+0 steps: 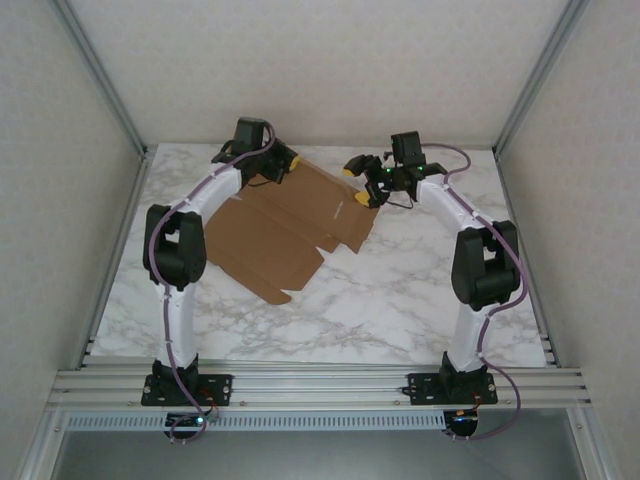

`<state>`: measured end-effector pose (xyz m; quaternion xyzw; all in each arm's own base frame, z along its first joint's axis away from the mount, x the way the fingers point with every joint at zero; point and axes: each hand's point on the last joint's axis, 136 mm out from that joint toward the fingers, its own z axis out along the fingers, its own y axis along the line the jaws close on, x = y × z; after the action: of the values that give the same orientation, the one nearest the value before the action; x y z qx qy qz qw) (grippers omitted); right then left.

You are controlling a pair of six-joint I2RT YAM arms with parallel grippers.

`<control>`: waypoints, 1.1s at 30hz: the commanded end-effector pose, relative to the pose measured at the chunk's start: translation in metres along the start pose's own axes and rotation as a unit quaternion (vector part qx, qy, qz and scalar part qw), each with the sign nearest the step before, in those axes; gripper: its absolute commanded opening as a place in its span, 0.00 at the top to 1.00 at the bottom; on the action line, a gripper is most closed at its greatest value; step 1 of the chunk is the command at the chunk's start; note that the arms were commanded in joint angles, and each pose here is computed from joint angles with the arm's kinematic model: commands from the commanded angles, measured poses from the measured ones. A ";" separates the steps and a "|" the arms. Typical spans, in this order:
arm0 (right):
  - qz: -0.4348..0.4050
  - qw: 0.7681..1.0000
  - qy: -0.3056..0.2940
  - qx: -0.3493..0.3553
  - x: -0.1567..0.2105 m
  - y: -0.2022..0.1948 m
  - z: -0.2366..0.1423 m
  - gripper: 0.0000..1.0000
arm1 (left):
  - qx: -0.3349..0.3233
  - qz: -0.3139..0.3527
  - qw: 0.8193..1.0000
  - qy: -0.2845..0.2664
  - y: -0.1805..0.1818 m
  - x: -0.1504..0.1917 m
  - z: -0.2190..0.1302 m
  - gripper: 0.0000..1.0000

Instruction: Fold the paper box

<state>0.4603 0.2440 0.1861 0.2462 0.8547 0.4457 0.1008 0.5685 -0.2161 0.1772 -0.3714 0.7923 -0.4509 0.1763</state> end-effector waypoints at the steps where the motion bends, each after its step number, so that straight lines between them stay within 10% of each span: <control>1: 0.016 1.000 -0.007 -0.008 0.008 0.008 -0.013 0.25 | 0.042 0.015 0.999 -0.014 -0.030 -0.001 -0.023 1.00; 33: 0.072 0.994 0.019 -0.086 -0.007 0.031 0.060 0.33 | 0.049 0.014 0.999 -0.004 -0.018 0.009 -0.027 1.00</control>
<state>0.4832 0.2926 0.1635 0.2919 0.8132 0.5003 0.0573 0.5586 -0.2137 0.1768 -0.3655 0.7843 -0.4643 0.1887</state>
